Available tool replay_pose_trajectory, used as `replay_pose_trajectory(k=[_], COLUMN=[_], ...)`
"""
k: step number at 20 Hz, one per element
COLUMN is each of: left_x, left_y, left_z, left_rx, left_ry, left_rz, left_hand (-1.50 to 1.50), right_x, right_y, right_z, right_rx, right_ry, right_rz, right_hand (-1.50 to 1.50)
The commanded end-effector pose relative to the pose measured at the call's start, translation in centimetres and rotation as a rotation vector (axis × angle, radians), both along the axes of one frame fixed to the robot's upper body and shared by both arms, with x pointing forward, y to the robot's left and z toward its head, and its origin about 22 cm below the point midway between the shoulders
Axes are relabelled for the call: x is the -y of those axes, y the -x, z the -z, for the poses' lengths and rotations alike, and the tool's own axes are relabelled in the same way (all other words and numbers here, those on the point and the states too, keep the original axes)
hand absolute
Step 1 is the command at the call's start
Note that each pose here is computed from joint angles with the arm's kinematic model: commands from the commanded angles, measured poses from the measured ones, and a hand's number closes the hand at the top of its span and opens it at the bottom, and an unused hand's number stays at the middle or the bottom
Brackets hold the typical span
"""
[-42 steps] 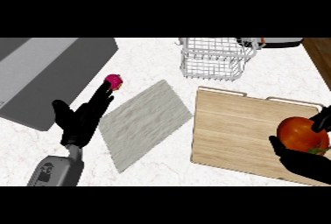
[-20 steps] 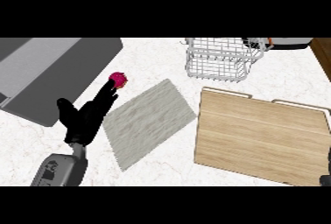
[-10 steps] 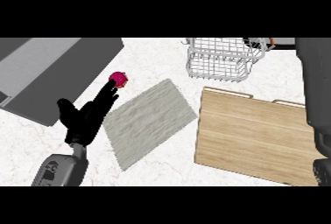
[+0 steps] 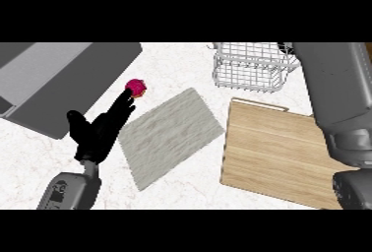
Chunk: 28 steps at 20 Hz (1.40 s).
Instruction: Pick the tomato from the tray and place it in the tiered basket
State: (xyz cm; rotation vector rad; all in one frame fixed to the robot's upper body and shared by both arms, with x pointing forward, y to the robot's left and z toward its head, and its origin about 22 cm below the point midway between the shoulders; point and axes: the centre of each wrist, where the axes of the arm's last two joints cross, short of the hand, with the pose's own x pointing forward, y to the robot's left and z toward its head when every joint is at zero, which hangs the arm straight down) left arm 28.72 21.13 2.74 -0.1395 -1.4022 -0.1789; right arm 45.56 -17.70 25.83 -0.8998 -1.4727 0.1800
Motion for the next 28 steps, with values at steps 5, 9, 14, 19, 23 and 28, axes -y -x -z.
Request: replay_pose_trajectory(k=[5, 9, 14, 19, 23, 28], left_x=[0.5, 1.9, 0.5, -0.9, -0.5, -2.3], left_y=[0.3, -0.6, -0.9, -0.2, -0.4, -0.1], left_z=[0.1, -0.7, -0.6, -0.2, -0.1, -0.5], left_rx=[0.009, 0.007, 0.005, 0.000, -0.014, -0.030], left_ry=[0.004, 0.003, -0.004, -0.005, 0.004, -0.005], left_rz=[0.023, 0.034, 0.008, -0.008, -0.028, -0.065], left_hand=[0.00, 0.00, 0.00, 0.00, 0.00, 0.00], right_x=[-1.4, -2.9, -3.3, -1.3, 1.5, 8.3], right_y=[-1.8, -2.1, -2.2, -2.4, -2.5, -1.0], right_z=[2.0, 3.3, 3.6, -1.2, 0.7, 2.3], right_rx=[0.097, 0.177, 0.326, 0.377, 0.336, 0.260], right_ry=[-0.186, -0.164, -0.147, -0.284, -0.326, -0.277], right_rz=[-0.135, -0.182, -0.082, 0.065, 0.184, 0.166], right_hand=[-1.50, -1.50, -1.50, -1.50, -1.50, -1.50])
